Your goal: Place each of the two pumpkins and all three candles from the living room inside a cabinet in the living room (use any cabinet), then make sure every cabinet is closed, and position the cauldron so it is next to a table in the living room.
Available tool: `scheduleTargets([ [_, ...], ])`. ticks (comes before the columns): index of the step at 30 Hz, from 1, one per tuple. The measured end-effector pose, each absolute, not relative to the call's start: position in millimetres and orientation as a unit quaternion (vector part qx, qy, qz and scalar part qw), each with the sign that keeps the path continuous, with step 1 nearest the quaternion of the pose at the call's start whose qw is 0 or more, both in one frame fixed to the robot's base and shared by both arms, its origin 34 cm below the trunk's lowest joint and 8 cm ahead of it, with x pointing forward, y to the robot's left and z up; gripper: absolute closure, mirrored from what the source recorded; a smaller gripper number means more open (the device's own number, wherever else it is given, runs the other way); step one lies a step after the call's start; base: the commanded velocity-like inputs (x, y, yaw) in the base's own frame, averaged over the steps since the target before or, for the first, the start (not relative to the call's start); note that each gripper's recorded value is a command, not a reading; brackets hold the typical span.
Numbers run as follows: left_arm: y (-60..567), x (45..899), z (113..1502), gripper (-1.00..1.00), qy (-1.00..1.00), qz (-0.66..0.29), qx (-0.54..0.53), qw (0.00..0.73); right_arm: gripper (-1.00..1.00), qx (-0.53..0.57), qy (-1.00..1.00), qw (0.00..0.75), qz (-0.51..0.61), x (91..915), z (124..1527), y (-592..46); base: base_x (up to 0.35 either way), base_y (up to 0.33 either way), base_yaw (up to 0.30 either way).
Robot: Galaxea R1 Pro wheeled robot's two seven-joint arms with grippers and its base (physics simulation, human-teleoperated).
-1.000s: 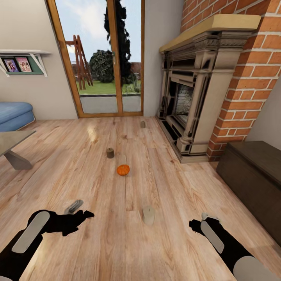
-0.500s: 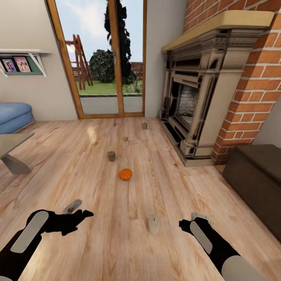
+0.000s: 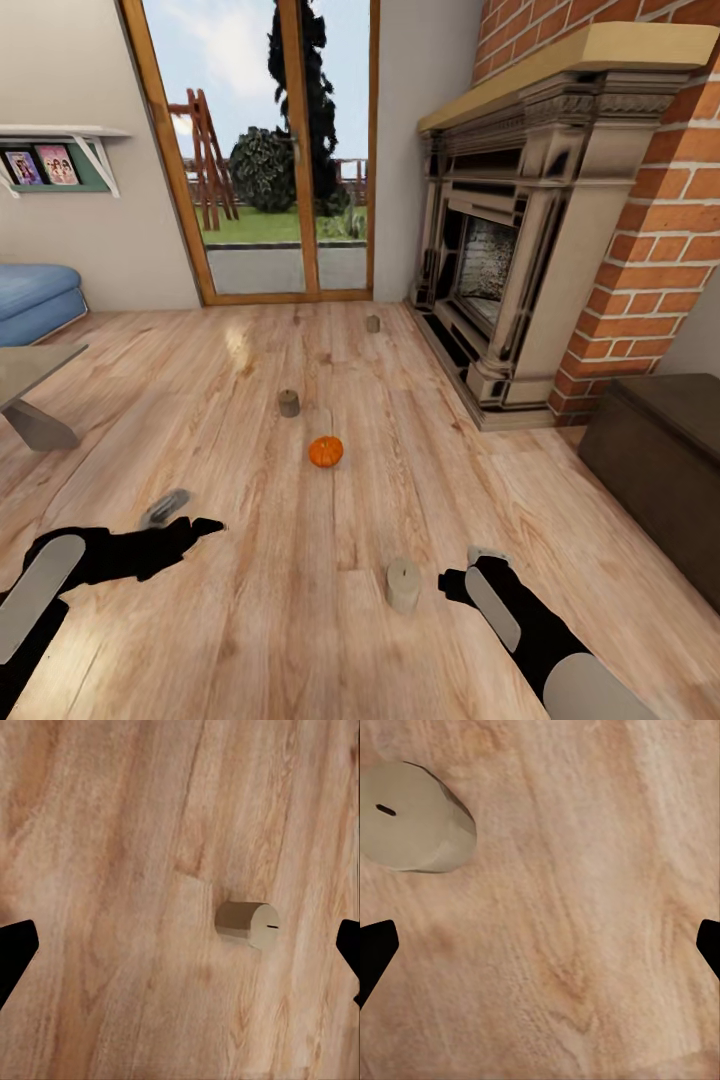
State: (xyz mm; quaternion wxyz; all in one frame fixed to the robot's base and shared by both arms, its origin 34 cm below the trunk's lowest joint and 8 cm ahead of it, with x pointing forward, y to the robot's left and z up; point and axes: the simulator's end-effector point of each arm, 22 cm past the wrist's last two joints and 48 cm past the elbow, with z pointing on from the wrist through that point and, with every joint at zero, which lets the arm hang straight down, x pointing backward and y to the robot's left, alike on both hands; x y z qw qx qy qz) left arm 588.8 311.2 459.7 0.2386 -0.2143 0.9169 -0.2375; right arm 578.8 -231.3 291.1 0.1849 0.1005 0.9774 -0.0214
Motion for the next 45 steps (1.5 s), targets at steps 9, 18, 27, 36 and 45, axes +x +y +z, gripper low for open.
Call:
scheduleTargets([
  [9,335.4,585.8,478.8,-1.0,0.898,-0.251,-0.246,0.263,-1.0,0.099,0.978,0.185,-0.017,579.1,291.8,-225.3,0.106,0.07,0.0],
  [18,328.0,586.2,483.2,-1.0,0.891,-0.276,-0.251,0.26,-1.0,0.097,0.978,0.185,-0.012,578.8,291.7,-217.4,0.183,0.128,0.0],
  [27,320.2,586.6,488.1,-1.0,0.882,-0.301,-0.257,0.255,-1.0,0.097,0.978,0.184,-0.011,578.6,291.7,-216.9,0.136,0.059,0.0],
  [36,319.8,586.4,487.4,-1.0,0.882,-0.303,-0.258,0.253,-1.0,0.097,0.978,0.184,-0.009,578.5,291.3,-216.1,0.086,0.12,0.0],
  [45,318.9,586.4,487.6,-1.0,0.882,-0.303,-0.257,0.253,-1.0,0.098,0.979,0.18,-0.01,576.0,288.5,-217.0,0.042,0.046,0.0],
])
